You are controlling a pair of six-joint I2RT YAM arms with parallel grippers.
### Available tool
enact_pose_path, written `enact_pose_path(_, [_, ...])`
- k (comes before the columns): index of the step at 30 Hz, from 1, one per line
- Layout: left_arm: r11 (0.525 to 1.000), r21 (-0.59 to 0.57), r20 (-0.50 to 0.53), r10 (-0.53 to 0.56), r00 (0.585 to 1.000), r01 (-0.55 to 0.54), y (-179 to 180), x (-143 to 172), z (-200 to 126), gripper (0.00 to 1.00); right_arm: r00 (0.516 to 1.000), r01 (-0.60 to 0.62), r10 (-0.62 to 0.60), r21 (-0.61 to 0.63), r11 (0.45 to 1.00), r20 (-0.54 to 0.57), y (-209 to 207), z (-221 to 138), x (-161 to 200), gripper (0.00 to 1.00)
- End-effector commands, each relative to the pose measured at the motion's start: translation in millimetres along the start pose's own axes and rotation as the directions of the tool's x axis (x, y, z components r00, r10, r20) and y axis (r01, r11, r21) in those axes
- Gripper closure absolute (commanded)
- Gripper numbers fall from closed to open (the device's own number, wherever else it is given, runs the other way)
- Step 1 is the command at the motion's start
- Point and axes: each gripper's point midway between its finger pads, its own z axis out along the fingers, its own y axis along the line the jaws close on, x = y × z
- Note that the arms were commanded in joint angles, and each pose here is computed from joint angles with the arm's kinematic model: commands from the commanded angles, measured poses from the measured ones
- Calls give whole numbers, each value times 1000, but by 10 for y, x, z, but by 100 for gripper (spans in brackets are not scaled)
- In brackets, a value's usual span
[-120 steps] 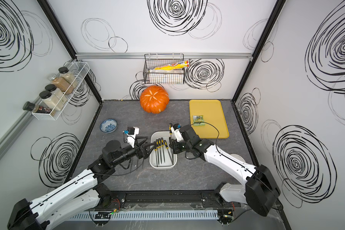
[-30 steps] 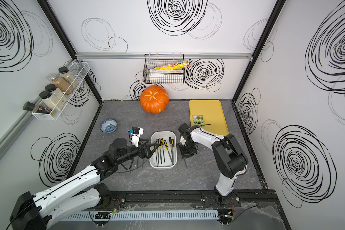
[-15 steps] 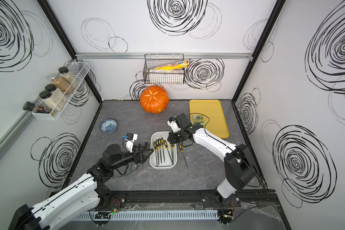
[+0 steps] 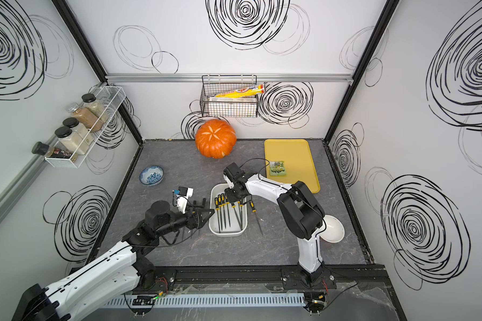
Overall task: Take the file tool out of the storage box
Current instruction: Pick up the file tool from the storage box.
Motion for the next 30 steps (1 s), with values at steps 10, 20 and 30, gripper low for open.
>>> enact_pose_path(10, [999,19,-4,28,1000,-28,-49,-27,23,3,999,25,-24,7,1000,-44,65,218,82,76])
enact_pose_path(20, [1000,9,-12,28,1000,-28,-31,-10,40,2,994,11,-5,58,998,-110,22,424,243,77])
enact_pose_path(30, [996,84,-28,20,999,-17,-139,28,73,1,988,-24,32,-54,998,153,261,-355,-348,91])
